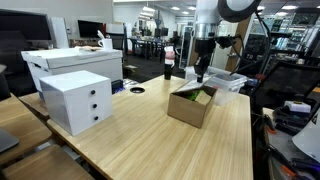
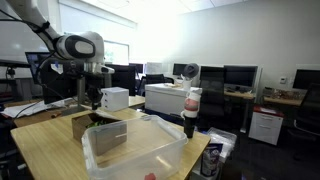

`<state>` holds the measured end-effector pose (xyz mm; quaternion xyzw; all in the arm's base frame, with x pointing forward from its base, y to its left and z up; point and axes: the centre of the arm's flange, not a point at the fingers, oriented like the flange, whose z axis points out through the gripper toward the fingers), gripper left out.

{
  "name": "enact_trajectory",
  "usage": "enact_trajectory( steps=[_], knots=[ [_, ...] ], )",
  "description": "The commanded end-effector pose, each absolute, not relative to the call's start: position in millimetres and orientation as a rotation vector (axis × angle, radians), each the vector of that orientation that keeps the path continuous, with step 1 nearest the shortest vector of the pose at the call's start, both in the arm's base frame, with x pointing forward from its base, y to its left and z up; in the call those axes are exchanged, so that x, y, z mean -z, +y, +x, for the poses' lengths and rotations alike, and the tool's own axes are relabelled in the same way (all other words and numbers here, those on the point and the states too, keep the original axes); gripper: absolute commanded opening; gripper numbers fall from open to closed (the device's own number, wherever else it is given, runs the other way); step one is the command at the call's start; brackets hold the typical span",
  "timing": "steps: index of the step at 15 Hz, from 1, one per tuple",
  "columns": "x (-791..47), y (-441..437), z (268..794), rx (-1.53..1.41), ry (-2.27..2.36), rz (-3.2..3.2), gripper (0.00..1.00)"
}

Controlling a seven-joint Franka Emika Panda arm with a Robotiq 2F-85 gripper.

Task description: Close the lid of the cardboard box

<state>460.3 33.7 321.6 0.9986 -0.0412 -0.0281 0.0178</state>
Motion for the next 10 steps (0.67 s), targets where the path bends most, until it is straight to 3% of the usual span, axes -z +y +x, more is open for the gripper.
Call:
enact_trajectory(
  steps=[1,10],
  knots=[
    [-310.9,29.3,448.3,0.088,-0.084,3.172,0.00],
    [-282.9,23.4,436.0,0.178,-0.072,3.161,0.00]
  ],
)
